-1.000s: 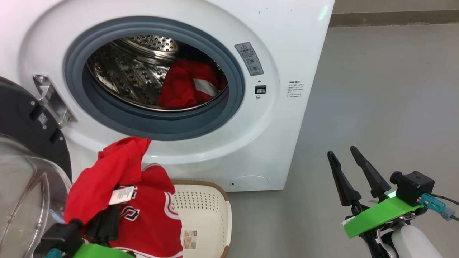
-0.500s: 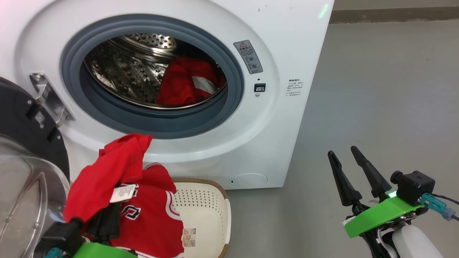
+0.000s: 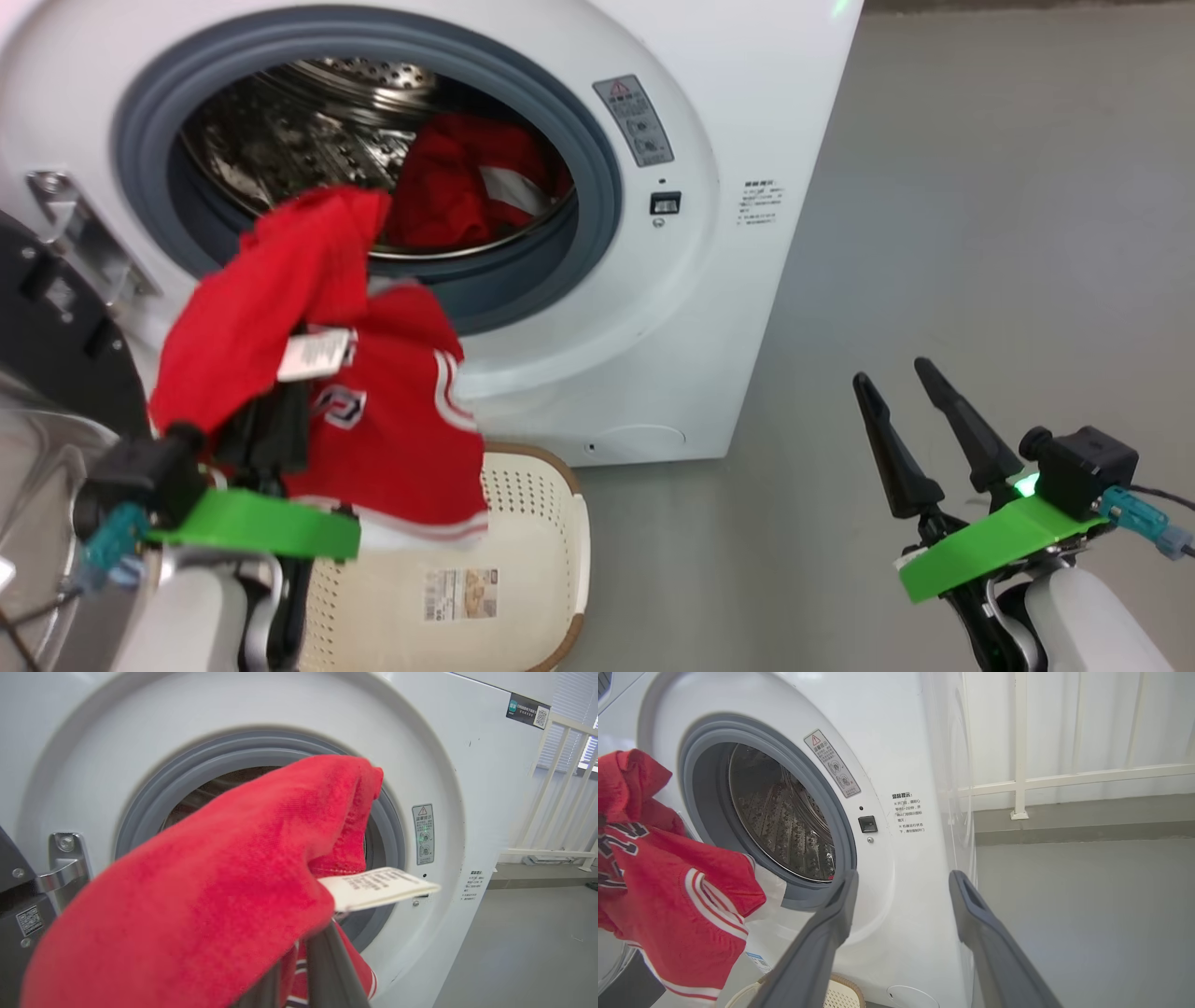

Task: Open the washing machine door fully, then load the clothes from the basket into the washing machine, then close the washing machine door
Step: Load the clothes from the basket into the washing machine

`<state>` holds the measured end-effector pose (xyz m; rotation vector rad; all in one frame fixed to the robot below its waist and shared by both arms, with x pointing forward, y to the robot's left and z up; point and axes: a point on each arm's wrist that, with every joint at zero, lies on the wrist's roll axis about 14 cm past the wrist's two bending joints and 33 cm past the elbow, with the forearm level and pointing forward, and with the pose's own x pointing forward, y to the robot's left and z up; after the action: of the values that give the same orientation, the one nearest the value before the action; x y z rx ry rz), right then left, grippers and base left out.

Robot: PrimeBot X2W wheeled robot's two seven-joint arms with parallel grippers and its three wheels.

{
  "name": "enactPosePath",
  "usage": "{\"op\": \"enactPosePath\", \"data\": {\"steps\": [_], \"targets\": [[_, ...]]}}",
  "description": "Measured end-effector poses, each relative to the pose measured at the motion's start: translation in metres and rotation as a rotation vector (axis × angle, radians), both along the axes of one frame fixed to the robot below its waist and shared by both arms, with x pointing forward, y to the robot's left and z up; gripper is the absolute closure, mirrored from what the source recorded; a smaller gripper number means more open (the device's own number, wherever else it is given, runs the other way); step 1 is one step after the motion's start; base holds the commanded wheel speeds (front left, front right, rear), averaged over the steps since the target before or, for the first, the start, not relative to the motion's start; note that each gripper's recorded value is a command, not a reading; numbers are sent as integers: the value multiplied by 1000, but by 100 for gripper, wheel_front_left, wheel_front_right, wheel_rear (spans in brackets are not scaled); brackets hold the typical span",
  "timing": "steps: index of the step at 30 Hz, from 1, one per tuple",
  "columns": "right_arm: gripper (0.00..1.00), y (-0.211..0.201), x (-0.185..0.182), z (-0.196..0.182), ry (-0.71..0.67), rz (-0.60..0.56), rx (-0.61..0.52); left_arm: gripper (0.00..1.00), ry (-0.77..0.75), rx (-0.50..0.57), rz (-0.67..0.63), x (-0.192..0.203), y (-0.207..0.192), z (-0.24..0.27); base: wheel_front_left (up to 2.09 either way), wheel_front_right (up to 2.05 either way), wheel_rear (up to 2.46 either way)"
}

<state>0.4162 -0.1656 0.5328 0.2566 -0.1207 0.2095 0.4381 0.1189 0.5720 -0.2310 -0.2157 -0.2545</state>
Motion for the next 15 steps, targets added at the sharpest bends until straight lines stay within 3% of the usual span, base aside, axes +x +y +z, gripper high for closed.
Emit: {"op": "enactPosePath", "data": {"steps": [8,15], "targets": [[0,-9,12,-9,18,-23,-15,100,-26,6,-36,51,-14,11,0,0,0],[0,-18,28,-19,34,-44,-20,100,35,12,-62,100,-28,-12,0,0,0]]}}
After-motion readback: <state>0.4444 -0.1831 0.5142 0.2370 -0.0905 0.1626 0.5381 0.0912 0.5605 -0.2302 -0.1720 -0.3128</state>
